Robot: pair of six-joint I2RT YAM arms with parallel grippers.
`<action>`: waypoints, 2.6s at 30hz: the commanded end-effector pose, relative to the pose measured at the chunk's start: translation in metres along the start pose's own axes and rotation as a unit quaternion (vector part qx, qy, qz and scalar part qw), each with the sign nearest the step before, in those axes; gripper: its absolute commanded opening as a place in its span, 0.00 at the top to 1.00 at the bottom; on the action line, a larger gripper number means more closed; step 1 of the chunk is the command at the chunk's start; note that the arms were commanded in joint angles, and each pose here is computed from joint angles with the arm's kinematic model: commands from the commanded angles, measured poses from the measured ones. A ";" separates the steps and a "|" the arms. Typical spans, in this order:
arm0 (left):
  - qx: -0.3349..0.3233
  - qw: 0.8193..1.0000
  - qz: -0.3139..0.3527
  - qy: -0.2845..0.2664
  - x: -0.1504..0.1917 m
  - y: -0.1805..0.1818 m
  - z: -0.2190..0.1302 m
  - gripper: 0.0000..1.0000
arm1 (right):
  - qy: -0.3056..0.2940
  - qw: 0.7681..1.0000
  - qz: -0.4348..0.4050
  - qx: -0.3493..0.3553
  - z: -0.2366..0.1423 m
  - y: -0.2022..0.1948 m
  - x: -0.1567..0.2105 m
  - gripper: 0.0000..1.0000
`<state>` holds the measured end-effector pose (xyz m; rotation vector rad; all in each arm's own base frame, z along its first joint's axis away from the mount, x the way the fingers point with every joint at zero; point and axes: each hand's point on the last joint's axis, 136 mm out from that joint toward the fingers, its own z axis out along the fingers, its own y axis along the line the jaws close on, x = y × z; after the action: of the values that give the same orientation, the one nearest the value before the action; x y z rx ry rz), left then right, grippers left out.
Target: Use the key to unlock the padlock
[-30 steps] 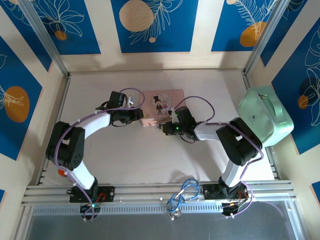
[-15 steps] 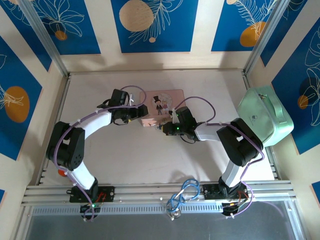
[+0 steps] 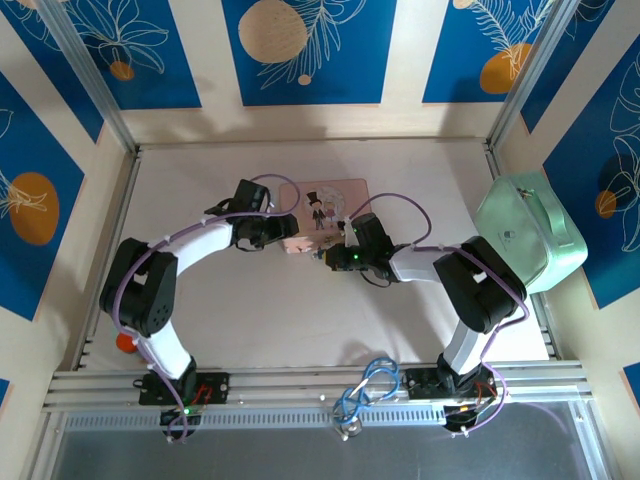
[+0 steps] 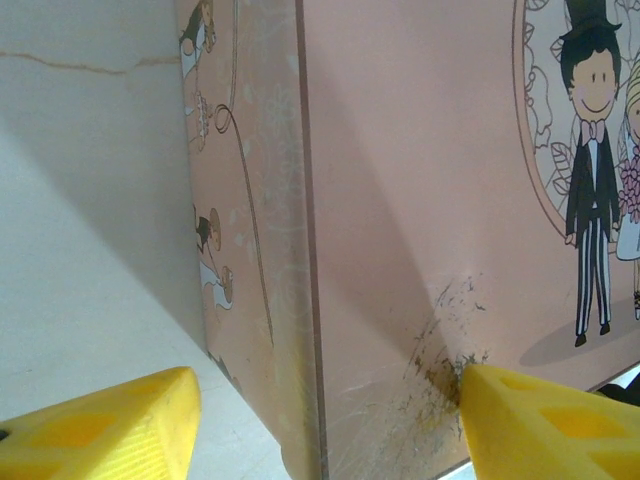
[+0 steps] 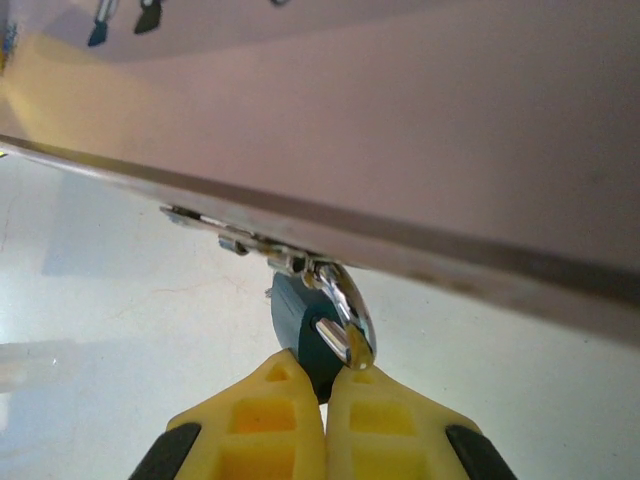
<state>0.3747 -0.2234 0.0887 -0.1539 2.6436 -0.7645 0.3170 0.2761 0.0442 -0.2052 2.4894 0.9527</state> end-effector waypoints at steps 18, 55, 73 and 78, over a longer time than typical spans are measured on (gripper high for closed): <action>-0.054 0.998 -0.012 0.017 0.011 0.028 0.006 0.39 | 0.016 0.997 0.065 -0.031 -0.005 -0.017 0.010 1.00; -0.043 0.999 -0.007 0.025 0.012 0.031 0.003 0.45 | 0.041 0.997 0.070 -0.010 -0.001 -0.018 0.015 1.00; -0.042 0.999 -0.004 0.029 0.012 0.033 0.002 0.47 | 0.042 0.996 0.074 -0.009 -0.003 -0.018 0.015 1.00; -0.042 0.999 -0.005 0.029 0.011 0.034 0.001 0.47 | 0.043 0.996 0.077 -0.008 -0.004 -0.020 0.015 1.00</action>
<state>0.3757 -0.2234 0.0910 -0.1128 2.6362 -0.7942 0.3191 0.2711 0.0511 -0.1617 2.4787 1.0885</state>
